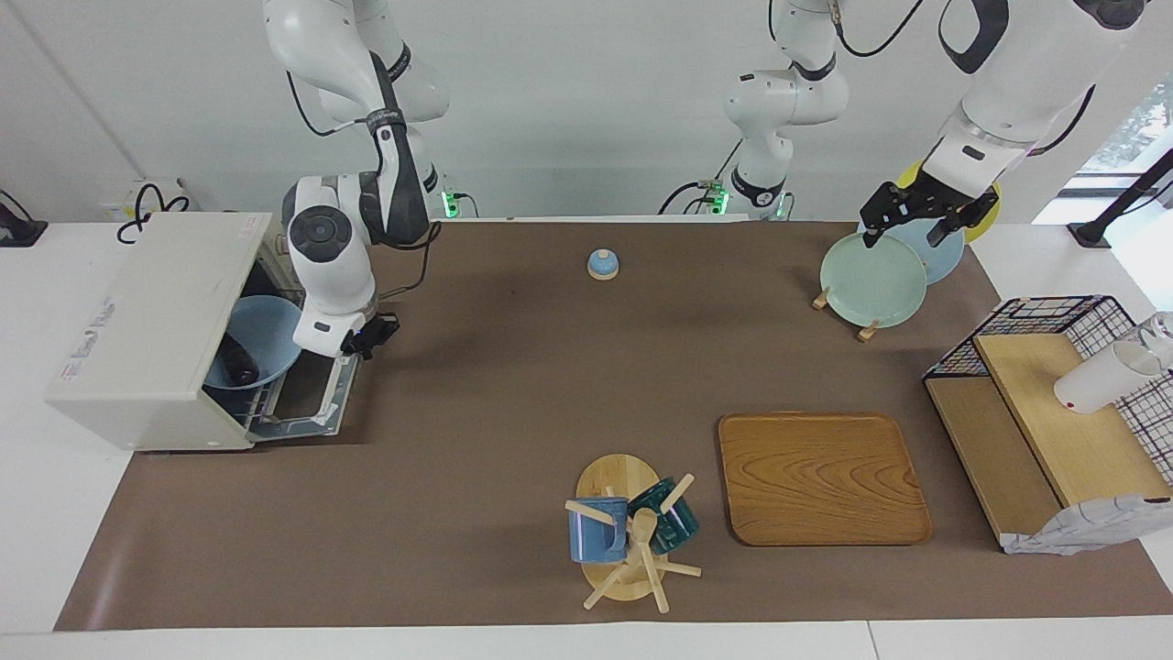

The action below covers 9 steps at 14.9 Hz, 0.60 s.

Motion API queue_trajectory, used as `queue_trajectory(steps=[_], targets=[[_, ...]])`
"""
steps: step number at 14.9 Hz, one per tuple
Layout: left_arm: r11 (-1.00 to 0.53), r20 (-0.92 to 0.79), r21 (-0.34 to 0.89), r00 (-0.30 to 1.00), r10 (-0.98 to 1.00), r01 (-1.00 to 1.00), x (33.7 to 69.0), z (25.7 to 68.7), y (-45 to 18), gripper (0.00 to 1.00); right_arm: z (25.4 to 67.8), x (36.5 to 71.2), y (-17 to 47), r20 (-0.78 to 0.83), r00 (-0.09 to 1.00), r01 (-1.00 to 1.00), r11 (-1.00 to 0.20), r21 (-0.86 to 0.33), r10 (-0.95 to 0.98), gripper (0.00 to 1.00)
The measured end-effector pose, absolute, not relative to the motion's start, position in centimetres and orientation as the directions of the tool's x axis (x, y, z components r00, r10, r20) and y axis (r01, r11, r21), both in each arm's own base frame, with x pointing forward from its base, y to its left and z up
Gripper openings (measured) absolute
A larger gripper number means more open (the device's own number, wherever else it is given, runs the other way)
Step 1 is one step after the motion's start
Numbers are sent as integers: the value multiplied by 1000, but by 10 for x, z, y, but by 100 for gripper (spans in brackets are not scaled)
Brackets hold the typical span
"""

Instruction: Put eggplant into oven

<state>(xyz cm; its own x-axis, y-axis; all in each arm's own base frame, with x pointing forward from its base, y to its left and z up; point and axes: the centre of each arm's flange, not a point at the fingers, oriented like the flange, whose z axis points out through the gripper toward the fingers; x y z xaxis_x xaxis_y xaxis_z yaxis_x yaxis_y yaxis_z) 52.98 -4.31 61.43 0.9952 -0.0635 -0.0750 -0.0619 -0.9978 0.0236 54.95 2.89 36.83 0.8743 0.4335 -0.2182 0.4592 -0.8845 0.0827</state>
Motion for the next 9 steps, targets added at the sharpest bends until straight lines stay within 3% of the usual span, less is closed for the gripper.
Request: queue_trajectory(steps=[9], targets=[[-998,-75,24,995,-63,-62,530,614,-43,100,461,545,-72,-188,865,486,-870,79,466,1]])
